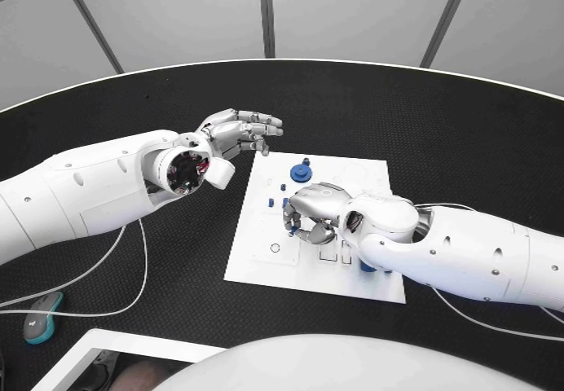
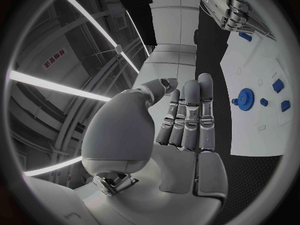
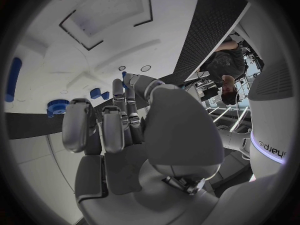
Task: Assemble the parts on the task board
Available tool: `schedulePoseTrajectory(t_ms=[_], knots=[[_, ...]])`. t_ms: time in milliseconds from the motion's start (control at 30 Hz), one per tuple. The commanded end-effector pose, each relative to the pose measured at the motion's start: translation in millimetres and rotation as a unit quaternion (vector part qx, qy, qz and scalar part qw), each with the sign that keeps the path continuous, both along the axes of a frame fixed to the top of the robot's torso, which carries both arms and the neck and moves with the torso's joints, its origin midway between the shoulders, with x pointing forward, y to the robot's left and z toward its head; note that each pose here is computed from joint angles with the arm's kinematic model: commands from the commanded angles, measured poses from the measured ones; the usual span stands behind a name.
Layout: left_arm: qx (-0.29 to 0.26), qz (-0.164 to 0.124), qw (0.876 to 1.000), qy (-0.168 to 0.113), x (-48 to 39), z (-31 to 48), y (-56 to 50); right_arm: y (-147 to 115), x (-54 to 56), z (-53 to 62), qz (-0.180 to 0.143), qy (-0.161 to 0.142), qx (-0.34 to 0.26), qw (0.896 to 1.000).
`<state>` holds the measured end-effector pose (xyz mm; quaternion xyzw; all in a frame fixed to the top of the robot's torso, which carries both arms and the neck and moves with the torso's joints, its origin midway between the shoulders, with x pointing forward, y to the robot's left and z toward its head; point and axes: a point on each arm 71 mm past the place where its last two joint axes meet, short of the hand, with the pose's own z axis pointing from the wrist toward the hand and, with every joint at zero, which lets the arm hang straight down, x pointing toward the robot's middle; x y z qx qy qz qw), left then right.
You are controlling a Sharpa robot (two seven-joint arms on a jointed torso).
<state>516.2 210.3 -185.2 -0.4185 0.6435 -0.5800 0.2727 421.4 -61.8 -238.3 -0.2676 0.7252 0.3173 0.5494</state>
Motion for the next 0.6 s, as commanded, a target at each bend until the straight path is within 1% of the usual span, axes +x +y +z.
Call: schedulePoseTrajectory(t_ms=[33, 600], knots=[[0.0, 0.0, 1.0, 0.0, 0.0, 0.0, 0.3, 0.3, 0.5, -0.5, -0.001, 0.0, 0.0, 1.0], [0.0, -0.002, 1.0, 0.001, -0.5, 0.1, -0.5, 1.4, 4.4, -4.0, -0.006, 0.002, -0.006, 1.0]])
